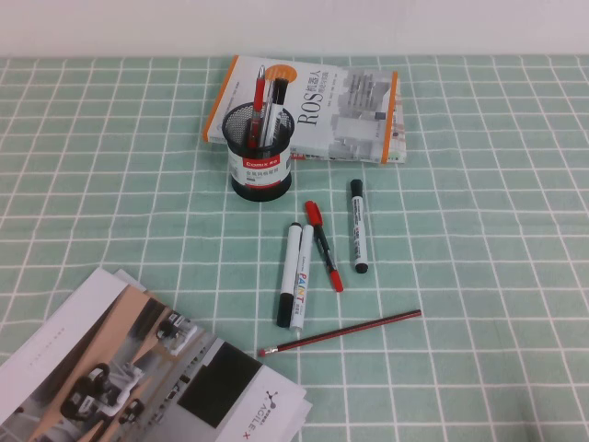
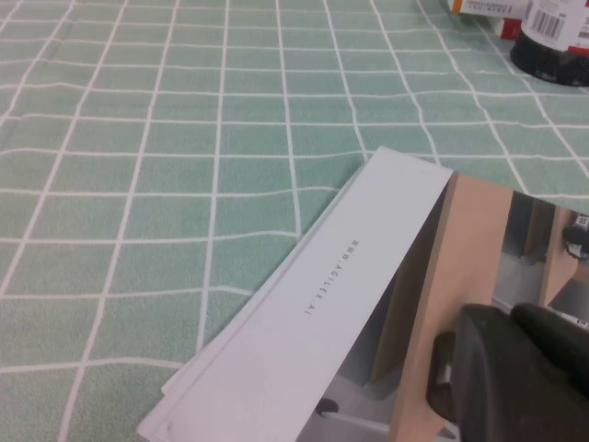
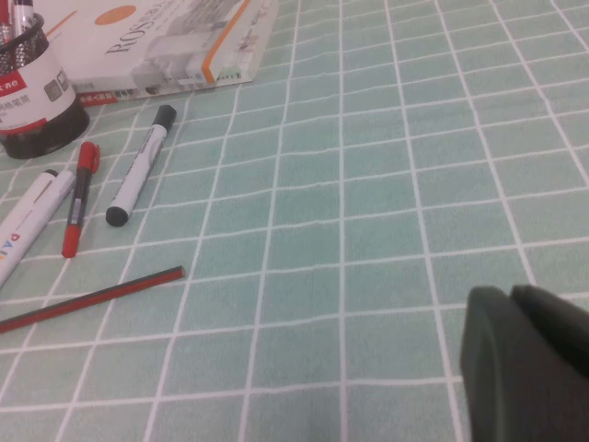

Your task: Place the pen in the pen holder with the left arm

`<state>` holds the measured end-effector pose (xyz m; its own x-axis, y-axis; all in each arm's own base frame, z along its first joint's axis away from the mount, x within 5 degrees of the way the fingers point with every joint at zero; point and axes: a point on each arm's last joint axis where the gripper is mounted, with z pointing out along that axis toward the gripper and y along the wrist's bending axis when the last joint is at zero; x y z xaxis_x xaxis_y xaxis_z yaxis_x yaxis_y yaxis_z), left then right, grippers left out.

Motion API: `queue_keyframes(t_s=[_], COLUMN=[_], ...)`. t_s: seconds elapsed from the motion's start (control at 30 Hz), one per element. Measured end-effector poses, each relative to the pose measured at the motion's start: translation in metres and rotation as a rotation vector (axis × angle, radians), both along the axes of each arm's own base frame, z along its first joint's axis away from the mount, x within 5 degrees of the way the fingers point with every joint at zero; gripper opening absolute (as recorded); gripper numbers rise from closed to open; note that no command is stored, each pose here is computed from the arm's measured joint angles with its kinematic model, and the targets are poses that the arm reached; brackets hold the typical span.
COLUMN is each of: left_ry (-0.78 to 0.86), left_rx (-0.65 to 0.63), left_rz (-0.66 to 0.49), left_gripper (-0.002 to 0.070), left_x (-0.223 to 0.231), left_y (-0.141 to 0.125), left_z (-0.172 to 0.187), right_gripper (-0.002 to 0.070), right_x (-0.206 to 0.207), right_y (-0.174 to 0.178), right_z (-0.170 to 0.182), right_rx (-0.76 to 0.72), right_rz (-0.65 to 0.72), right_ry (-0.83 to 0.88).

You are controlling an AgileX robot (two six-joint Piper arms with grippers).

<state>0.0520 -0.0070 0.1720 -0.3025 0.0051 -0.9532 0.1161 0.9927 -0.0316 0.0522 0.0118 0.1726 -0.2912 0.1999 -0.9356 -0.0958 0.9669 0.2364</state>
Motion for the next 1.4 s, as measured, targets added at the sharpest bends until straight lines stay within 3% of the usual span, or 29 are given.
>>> queue_keyframes(t_s=[0.8, 1.1, 1.4], left_ry=[-0.020, -0.163, -0.346], left_rx=[-0.010, -0.292, -0.314], left_rz=[0.000, 0.041, 0.045], left_gripper=[-0.0003, -0.0003, -0.0003], left_x=[0.001, 0.004, 0.004], left_y=[0.000, -0.002, 0.001], left_z=[0.002, 0.017, 0.033], right_gripper=[-0.0020, -0.0020, -0.0020], right_x=[0.000, 0.000, 0.000], right_y=[0.000, 0.000, 0.000], right_z=[0.000, 0.000, 0.000], right_rx=[0.000, 0.000, 0.000], right_rz=[0.000, 0.000, 0.000], right_ry=[0.000, 0.000, 0.000])
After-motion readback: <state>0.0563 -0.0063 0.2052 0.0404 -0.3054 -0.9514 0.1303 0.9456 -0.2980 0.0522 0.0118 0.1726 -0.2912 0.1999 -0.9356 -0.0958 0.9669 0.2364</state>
